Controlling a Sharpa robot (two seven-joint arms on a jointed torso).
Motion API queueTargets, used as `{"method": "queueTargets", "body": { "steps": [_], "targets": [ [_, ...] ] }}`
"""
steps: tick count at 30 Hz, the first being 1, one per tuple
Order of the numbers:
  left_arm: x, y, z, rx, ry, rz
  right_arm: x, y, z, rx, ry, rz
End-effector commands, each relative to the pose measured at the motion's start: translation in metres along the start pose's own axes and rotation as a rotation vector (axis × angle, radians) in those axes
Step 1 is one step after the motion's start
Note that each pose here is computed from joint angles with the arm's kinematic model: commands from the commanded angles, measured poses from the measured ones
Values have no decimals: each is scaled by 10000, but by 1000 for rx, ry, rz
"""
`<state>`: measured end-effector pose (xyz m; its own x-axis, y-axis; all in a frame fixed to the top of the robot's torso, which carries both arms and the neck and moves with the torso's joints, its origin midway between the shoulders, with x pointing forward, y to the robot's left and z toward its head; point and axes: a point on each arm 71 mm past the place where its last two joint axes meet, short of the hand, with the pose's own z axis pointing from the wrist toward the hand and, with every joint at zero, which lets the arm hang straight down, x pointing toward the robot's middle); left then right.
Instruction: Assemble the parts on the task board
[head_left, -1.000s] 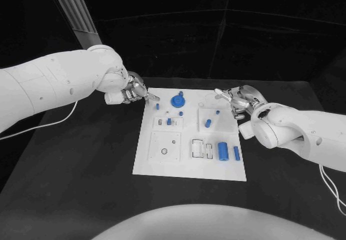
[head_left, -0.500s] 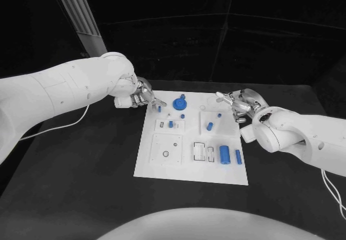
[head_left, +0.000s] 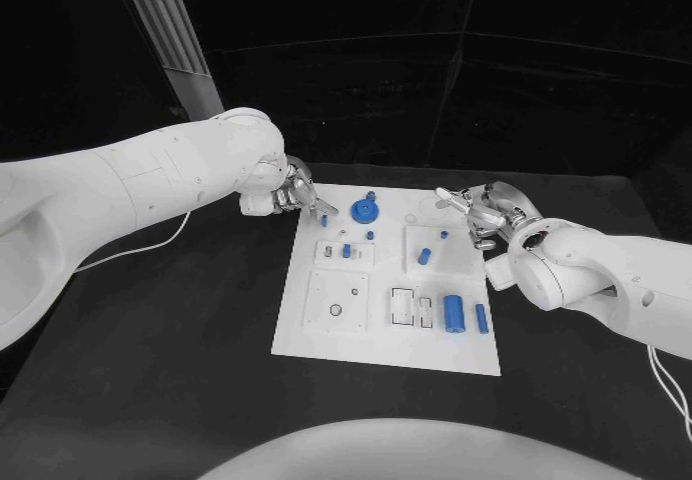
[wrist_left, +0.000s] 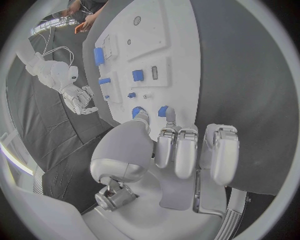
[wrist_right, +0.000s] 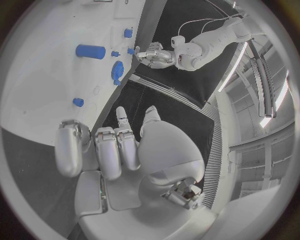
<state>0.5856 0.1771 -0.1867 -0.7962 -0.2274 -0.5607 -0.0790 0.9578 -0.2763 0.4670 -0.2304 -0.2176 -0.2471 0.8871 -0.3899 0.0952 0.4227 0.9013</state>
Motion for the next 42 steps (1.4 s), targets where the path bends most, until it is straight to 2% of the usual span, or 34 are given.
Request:
{"method": "queueTargets", "body": {
  "steps": [1, 20, 42],
  "targets": [
    [-24, 15, 2, -31, -17, 41, 8, 18, -1, -8, 2, 2],
    [18, -29, 70, -36, -3, 55, 11, 22, -4, -10, 2, 3],
    [74, -72, 92, -15, 25, 67, 16, 15, -10, 1, 10, 3]
  ]
}}
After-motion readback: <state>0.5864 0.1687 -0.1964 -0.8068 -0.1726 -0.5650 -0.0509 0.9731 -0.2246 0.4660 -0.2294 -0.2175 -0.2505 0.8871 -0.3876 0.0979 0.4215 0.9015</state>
